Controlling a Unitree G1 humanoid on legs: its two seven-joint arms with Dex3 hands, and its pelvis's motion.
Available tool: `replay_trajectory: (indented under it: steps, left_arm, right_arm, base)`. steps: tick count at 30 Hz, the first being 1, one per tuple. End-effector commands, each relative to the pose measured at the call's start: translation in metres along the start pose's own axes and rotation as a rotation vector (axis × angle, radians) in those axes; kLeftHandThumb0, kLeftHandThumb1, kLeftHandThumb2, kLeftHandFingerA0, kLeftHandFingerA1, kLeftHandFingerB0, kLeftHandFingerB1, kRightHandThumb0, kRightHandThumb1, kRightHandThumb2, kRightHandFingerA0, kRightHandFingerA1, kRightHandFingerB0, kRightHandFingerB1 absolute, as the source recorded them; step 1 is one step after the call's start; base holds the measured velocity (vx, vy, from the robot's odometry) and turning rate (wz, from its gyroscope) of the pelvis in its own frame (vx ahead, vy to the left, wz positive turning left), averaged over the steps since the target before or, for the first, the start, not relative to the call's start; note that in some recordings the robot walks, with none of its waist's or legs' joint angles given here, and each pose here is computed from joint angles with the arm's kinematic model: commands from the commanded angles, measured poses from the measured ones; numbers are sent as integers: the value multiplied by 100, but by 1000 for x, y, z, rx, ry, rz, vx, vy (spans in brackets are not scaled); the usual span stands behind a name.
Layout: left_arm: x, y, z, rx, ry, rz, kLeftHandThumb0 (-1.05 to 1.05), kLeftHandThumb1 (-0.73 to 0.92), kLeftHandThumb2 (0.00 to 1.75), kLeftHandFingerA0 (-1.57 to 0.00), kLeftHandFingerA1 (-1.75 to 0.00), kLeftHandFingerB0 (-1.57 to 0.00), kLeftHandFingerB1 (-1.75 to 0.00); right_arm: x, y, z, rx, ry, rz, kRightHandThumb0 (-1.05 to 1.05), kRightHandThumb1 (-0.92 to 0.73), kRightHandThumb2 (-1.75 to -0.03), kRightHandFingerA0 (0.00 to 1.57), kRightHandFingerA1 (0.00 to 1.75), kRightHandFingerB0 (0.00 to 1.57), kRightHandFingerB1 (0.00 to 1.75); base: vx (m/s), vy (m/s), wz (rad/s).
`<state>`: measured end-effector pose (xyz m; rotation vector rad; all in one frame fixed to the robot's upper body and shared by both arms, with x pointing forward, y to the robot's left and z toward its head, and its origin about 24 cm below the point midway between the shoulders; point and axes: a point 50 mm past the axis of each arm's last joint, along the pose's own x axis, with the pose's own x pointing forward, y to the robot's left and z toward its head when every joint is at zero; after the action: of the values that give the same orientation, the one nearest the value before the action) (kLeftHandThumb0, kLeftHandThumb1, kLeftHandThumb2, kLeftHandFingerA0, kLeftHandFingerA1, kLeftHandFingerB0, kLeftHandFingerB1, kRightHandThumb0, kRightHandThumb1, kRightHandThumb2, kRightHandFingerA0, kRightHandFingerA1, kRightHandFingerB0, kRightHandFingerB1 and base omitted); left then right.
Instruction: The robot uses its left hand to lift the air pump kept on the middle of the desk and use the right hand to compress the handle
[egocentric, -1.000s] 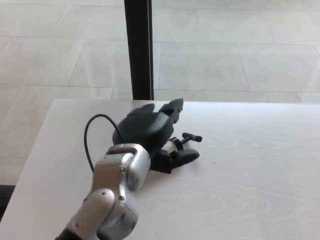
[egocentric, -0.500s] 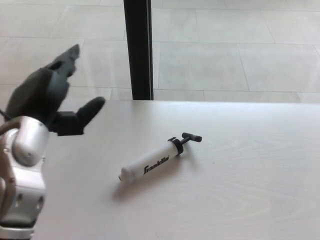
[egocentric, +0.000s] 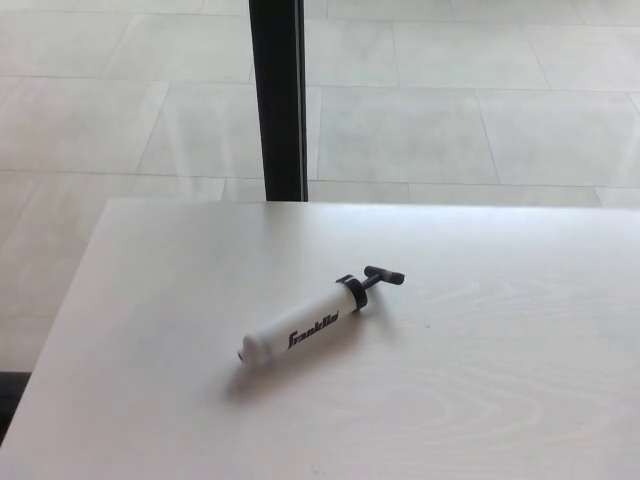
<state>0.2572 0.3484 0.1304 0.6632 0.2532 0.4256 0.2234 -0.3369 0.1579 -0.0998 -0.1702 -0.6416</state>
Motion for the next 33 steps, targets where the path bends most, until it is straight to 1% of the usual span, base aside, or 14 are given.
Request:
replay_trajectory:
  steps: [1,7,12,13,15,17,18,21,22,24,25,29,30,33]
  left_arm:
    - [-67,50,-173,-845,298,385,-78,66,104,-2,-38,-6,-32]
    - [-94,42,-212,-972,447,522,-38,48,107,-2,-52,0,-49]
    - [-112,42,-232,-952,545,558,-78,86,66,-19,-45,-20,-32]
    - [-115,40,-237,-961,559,562,-77,85,66,-19,-46,-19,-32]
    - [-123,33,-246,-862,658,474,-78,86,66,-20,-44,-16,-31]
    - [-124,29,-249,-825,696,448,-74,83,65,-22,-46,-20,-33]
    - [-125,27,-251,-834,702,454,-72,81,64,-23,-46,-24,-35]
    - [-127,21,-255,-838,743,447,-74,58,102,-38,-62,-17,-46]
    - [-129,17,-257,-854,757,434,-83,67,70,-34,-51,-29,-40]
    - [-130,16,-258,-875,751,405,-81,62,102,-31,-59,-20,-47]
    - [-130,16,-257,-870,745,383,-80,77,63,-31,-49,-31,-39]
    - [-129,16,-258,-943,731,384,-82,64,103,-32,-59,-28,-51]
    - [-129,17,-258,-947,732,390,-78,80,64,-37,-49,-36,-40]
    - [-127,19,-258,-973,732,405,-81,75,69,-34,-53,-30,-41]
  right_arm:
    - [-5,-101,-53,35,89,-303,-71,-91,-67,30,67,34,43]
    - [-16,-134,-81,62,177,-479,-76,-91,-67,29,76,30,51]
    - [-32,-156,-113,60,290,-513,-74,-91,-68,23,67,22,46]
    - [-36,-158,-119,10,341,-515,-78,-72,-111,24,65,16,53]
    - [-45,-163,-134,-40,419,-559,-76,-92,-69,30,62,24,44]
    - [-50,-167,-143,2,466,-572,-81,-71,-110,23,63,12,52]
    - [-52,-167,-145,14,473,-580,-82,-92,-68,25,66,18,46]
    - [-60,-169,-154,25,511,-601,-79,-70,-109,21,65,13,55]
    - [-63,-171,-157,42,525,-602,-79,-92,-70,19,66,12,47]
    - [-66,-172,-160,29,551,-591,-79,-91,-71,19,62,10,45]
    - [-70,-172,-163,29,565,-590,-77,-73,-108,17,61,7,51]
    - [-77,-169,-173,14,623,-589,-75,-92,-71,20,58,13,43]
    - [-78,-166,-176,-14,637,-574,-74,-73,-108,28,66,13,53]
    - [-81,-163,-180,-8,640,-555,-77,-92,-68,32,68,19,48]
  base:
    - [0,0,0]
    - [0,0,0]
    - [0,0,0]
    - [0,0,0]
    - [0,0,0]
    - [0,0,0]
    - [0,0,0]
    - [0,0,0]
    - [0,0,0]
    - [0,0,0]
    - [0,0,0]
    - [0,0,0]
    - [0,0,0]
    - [0,0,0]
